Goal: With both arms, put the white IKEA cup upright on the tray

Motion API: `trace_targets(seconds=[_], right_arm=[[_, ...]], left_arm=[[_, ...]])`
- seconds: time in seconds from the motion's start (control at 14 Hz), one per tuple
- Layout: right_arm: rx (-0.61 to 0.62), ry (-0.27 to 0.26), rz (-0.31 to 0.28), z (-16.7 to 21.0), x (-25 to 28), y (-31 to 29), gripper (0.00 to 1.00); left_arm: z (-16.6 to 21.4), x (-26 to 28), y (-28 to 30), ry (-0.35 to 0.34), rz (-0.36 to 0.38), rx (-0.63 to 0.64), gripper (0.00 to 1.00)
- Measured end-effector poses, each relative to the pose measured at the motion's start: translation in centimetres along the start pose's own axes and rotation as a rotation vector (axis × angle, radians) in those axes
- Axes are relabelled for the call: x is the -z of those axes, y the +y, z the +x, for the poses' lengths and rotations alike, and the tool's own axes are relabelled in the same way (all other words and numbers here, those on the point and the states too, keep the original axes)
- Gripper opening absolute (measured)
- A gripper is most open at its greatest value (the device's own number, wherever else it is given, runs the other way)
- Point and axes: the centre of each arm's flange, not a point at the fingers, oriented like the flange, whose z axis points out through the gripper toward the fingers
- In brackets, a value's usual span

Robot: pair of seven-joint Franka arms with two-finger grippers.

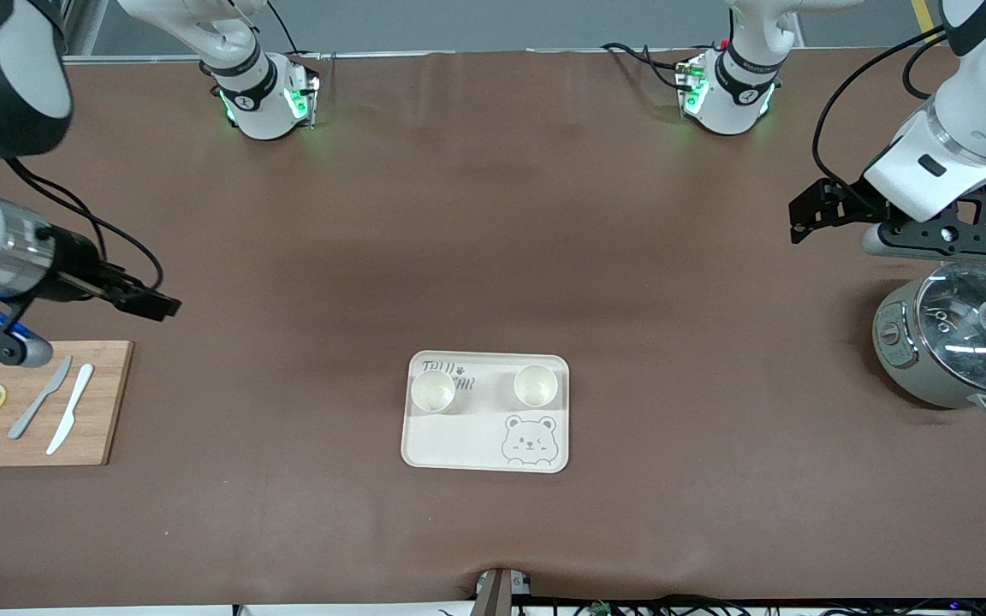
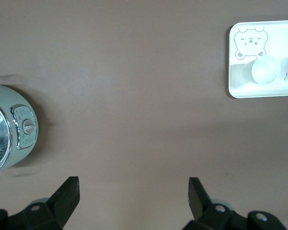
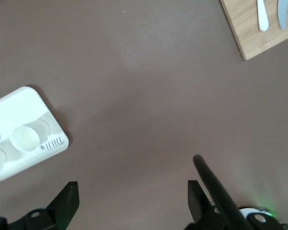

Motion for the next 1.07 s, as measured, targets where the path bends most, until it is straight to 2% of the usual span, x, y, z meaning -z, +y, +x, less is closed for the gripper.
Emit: trace_targets(seconds=[0.5,0.71,0.93,1.07], right_arm=[[0.337,0.045,-0.039,-2.0,3.9,6.1,1.00],[0.398,0.071,-0.032,-3.8,4.9,8.0,1.00],[0.518,0.100,-0.029,-5.8,5.1,9.2,1.00],[0.581,0.102,-0.057,-6.2,5.1,9.9,1.00]], left_arm=[[0.0,0.0,0.3,-0.002,0.000,-0.002,1.00],[-0.1,0.0,0.4,-0.002,0.000,0.003,1.00],[-0.1,0.0,0.2,-0.003,0.000,0.006,1.00],[0.0,0.0,0.1,-0.003,0.000,0.008,1.00]])
